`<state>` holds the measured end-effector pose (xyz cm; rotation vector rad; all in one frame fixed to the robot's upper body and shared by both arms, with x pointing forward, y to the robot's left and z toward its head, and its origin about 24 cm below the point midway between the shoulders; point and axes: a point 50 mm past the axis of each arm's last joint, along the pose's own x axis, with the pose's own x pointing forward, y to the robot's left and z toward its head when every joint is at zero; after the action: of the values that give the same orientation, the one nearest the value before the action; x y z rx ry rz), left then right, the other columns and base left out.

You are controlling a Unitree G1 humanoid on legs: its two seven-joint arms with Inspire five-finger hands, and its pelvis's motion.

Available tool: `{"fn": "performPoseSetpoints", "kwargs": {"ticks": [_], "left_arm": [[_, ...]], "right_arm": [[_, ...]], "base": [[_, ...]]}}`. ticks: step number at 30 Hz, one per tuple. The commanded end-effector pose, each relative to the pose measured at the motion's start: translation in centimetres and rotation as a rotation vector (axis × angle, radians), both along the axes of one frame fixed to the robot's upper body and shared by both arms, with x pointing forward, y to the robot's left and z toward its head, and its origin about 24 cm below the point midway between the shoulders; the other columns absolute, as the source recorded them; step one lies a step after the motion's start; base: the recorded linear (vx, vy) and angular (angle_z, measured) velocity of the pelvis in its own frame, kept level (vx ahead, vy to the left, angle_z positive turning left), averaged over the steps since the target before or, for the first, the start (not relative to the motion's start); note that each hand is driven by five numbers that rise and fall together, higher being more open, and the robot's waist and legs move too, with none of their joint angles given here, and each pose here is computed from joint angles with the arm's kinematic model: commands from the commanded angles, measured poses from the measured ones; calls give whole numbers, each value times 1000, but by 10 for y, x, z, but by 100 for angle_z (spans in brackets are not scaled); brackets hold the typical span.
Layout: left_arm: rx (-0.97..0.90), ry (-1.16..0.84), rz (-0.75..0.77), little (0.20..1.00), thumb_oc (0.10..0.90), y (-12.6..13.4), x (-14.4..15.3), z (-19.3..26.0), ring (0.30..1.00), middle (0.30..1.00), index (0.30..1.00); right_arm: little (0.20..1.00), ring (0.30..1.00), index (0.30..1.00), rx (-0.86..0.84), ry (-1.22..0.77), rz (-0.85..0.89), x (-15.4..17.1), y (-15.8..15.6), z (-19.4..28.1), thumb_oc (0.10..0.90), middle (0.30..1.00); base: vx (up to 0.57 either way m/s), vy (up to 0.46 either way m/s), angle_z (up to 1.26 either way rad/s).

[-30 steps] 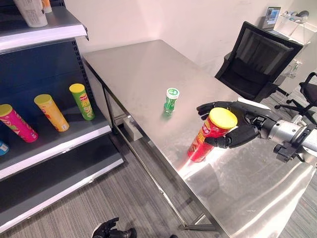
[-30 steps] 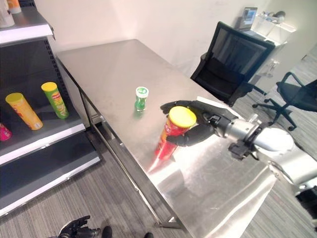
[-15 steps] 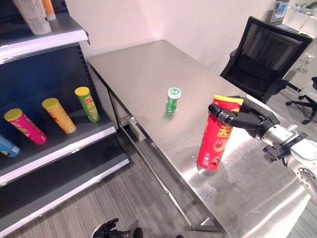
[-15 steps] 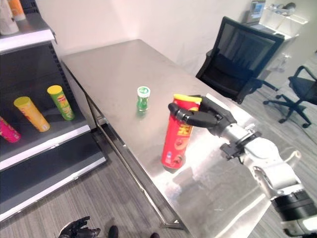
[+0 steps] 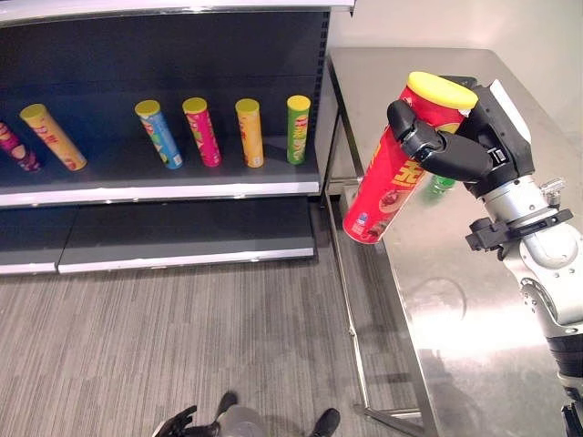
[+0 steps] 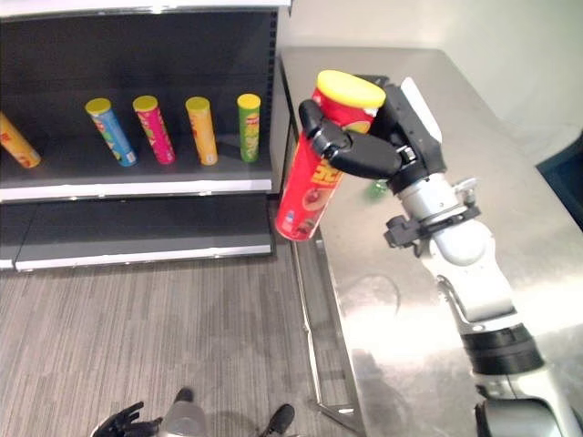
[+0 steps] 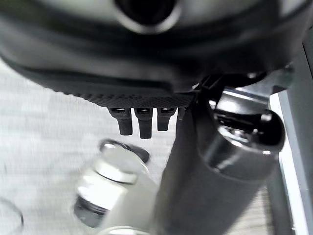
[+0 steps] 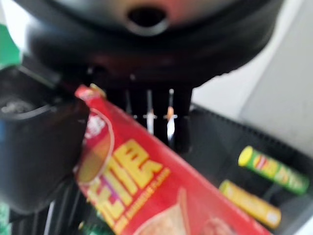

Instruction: Put the goods on the table back onto the shelves and tidy them up.

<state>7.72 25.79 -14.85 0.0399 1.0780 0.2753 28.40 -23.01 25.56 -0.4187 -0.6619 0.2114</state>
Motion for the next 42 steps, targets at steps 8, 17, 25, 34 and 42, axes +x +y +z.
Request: {"fn": "performPoseSetpoints", "kwargs": {"ticks": [8, 17, 25, 34, 42], "left_arm": [[62, -110, -75, 900, 800, 18, 31, 17, 900, 900, 900], [-69, -125, 43, 900, 800, -10, 17, 7, 900, 900, 900], [-14, -159, -44, 900, 800, -6, 30, 14, 900, 900, 900], [96, -192, -163, 900, 800, 18, 53, 31, 900, 900, 900], [66, -194, -209, 900, 800, 6, 53, 28, 900, 900, 900]], "right_arm": [[300, 300, 300, 6, -262, 8, -23, 10, 35, 400, 300], [300, 300, 300, -18, -213, -31, -27, -4, 26, 400, 300], [300, 300, 300, -51, -191, -145, -37, -17, 9, 400, 300], [300, 300, 300, -60, -114, -114, -31, 0, -14, 400, 300], [300, 300, 300, -55, -99, -92, -26, 3, -15, 400, 300]], "base": [[-167, 404, 21], [-24, 13, 39], [212, 557, 44], [134, 459, 19], [110, 32, 16]]}}
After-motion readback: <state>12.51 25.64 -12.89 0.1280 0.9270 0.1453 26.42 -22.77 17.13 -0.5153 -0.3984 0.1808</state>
